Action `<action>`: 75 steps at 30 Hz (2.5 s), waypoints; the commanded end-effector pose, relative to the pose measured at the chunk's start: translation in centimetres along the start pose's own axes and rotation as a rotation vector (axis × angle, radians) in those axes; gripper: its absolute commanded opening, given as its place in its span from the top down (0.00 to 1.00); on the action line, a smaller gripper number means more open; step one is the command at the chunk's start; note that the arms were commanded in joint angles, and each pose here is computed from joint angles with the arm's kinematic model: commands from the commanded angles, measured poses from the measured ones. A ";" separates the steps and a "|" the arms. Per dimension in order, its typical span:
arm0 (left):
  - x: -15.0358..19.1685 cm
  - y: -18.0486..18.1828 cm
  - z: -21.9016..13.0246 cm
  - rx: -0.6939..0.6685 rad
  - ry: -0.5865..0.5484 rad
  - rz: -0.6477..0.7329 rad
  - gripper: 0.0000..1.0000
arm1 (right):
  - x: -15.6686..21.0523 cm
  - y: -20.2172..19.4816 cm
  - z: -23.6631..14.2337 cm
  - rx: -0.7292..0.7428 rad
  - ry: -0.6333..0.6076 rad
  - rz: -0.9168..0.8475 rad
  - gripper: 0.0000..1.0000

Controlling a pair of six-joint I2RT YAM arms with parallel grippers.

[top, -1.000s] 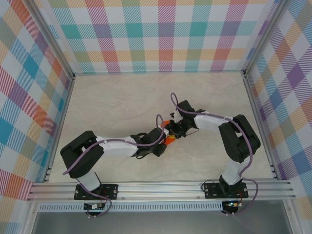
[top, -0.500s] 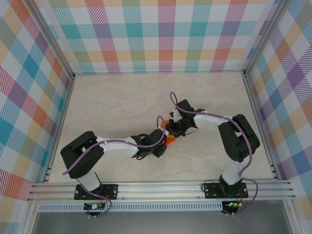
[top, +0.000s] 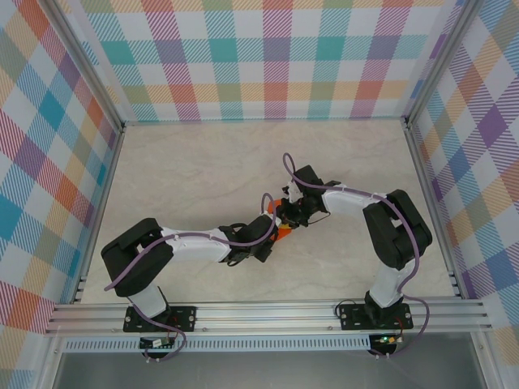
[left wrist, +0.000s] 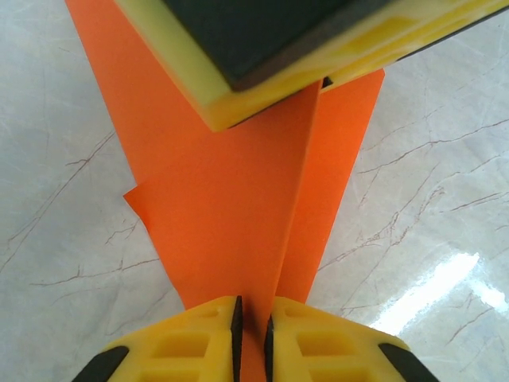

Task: Fold a paper plane with a square sheet of paper (pick it up from the middle)
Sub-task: Fourth fold the wing at the center of the table.

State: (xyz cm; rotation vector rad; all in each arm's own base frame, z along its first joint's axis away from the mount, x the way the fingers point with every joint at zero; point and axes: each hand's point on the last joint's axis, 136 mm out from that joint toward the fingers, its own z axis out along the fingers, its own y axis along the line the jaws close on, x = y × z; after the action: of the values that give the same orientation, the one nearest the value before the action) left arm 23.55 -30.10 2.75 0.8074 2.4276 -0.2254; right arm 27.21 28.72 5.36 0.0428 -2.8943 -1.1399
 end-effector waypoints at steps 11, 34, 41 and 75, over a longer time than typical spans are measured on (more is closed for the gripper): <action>1.8 0.8 -0.2 -0.052 0.044 0.056 0.74 | -0.6 2.6 -0.7 -0.059 -0.001 -0.046 0.92; 0.8 1.2 -0.8 -0.069 -0.024 0.033 0.62 | -0.6 1.9 -0.2 -0.035 0.016 -0.024 0.95; -0.1 1.3 -1.2 -0.067 -0.065 0.012 0.58 | -0.5 1.9 -0.2 -0.033 0.022 -0.025 0.95; 1.7 -0.6 -0.3 0.147 -0.027 -0.107 1.00 | -0.2 2.0 -3.1 0.024 -0.060 -0.083 0.56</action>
State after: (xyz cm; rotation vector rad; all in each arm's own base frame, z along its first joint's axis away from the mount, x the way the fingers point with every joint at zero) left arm 22.97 -29.02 2.10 0.7549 2.4212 -0.3111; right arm 27.74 28.65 7.23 0.0953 -2.9426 -1.1240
